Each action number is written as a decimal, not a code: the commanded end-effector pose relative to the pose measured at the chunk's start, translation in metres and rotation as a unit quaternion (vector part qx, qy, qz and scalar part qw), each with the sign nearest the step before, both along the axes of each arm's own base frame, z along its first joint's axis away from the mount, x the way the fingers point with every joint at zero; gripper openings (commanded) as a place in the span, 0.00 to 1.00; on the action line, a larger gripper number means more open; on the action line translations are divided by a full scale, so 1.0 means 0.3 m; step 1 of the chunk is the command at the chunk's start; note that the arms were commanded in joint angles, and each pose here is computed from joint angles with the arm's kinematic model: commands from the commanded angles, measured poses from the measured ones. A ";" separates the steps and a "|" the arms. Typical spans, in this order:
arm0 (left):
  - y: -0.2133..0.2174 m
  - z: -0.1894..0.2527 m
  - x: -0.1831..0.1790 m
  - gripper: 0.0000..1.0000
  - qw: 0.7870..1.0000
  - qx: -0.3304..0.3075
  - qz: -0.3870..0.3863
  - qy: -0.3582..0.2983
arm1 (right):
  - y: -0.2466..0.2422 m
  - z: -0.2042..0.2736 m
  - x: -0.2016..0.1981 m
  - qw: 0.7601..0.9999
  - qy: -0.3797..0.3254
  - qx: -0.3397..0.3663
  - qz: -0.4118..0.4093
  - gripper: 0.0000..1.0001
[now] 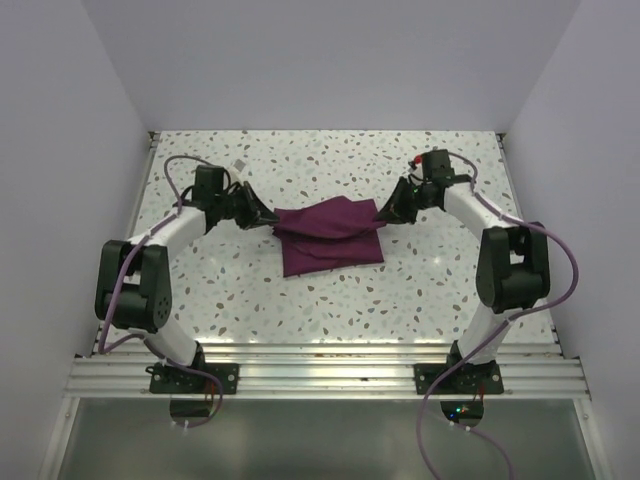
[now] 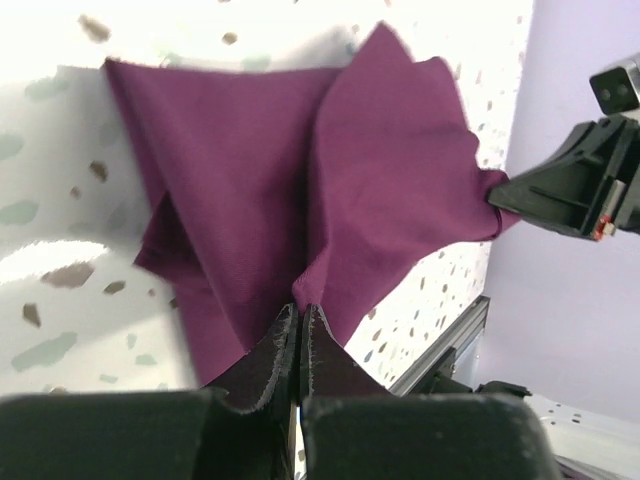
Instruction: Prepare the surgical pack
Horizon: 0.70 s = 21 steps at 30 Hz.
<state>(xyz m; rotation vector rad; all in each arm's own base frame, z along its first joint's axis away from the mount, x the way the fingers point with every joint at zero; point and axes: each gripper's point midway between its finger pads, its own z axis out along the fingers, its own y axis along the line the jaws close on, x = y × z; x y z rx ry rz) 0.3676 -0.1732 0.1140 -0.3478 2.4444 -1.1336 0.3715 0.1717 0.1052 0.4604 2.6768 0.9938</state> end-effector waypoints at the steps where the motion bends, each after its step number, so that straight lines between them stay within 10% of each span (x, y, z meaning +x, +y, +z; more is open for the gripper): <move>1: -0.030 0.186 0.049 0.00 0.998 -0.034 -0.016 -0.059 | -0.032 0.094 0.111 0.999 -0.045 -0.013 -0.008 0.00; 16: -0.112 -0.058 -0.181 0.01 0.998 -0.019 -0.065 0.011 | -0.114 -0.076 0.005 0.999 0.001 -0.041 -0.001 0.00; 21: -0.114 -0.113 -0.217 0.16 0.997 -0.006 -0.076 0.029 | -0.123 -0.120 -0.019 0.998 0.012 -0.053 0.017 0.11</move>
